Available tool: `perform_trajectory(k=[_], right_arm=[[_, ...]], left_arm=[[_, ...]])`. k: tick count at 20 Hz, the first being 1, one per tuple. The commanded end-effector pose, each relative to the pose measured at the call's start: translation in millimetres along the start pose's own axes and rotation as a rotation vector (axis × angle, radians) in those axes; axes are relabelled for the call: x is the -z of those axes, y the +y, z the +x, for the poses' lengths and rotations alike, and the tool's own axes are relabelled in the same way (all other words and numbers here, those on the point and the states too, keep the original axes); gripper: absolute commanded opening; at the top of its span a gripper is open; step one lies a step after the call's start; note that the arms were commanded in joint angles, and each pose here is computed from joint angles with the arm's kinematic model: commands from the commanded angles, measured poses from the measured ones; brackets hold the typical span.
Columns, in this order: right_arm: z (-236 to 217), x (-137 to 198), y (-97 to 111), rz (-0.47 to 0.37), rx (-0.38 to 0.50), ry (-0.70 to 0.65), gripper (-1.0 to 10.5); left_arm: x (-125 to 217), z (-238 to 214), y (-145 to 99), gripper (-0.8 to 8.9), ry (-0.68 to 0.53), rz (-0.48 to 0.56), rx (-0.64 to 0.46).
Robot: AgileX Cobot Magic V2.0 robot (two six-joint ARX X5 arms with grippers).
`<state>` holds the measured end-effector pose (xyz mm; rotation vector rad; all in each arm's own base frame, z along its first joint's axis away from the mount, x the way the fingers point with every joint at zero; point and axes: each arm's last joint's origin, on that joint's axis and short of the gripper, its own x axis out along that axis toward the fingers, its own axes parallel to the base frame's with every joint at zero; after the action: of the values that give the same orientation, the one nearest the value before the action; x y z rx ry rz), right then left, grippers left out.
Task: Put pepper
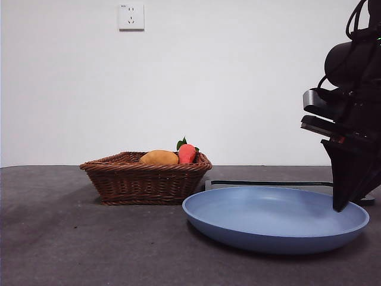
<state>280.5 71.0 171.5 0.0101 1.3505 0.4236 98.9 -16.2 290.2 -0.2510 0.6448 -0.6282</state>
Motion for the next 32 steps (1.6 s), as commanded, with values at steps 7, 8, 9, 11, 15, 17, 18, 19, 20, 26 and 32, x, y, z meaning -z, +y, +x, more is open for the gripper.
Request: perform_trajectory(k=[7, 8, 9, 11, 15, 17, 18, 19, 20, 26, 32], right_arm=[[-29, 5, 8, 0.010, 0.002, -0.045, 0.0], [-40, 9, 11, 0.005, 0.003, -0.069, 0.0], [-52, 13, 14, 0.000, 0.004, -0.091, 0.0], [-77, 25, 18, -0.002, 0.010, -0.146, 0.0], [-124, 50, 20, 0.016, 0.029, -0.300, 0.0], [-145, 66, 21, 0.039, 0.042, -0.372, 0.0], [-153, 73, 21, 0.049, 0.049, -0.406, 0.0], [-162, 80, 23, 0.054, 0.054, -0.440, 0.0], [-170, 87, 25, 0.056, 0.059, -0.472, 0.0], [-203, 118, 38, 0.063, 0.060, -0.622, 0.0], [-211, 134, 43, 0.053, 0.064, -0.664, 0.0]], left_arm=[[-15, 8, 3, 3.89, 0.013, -0.029, -0.036], [-21, 11, 3, 3.89, 0.016, -0.038, -0.039], [-27, 15, 3, 3.89, 0.020, -0.038, -0.042], [-43, 25, 1, 3.89, 0.031, -0.025, -0.067], [-77, 58, -7, 3.89, 0.082, -0.008, -0.108], [-95, 81, -14, 3.89, 0.118, 0.020, -0.144], [-103, 94, -19, 3.89, 0.138, 0.024, -0.155], [-111, 108, -23, 3.88, 0.157, 0.040, -0.162], [-118, 123, -26, 3.89, 0.172, 0.057, -0.183], [-139, 219, -29, 3.88, 0.294, 0.070, -0.261], [-142, 286, -14, 3.87, 0.360, 0.052, -0.351]])
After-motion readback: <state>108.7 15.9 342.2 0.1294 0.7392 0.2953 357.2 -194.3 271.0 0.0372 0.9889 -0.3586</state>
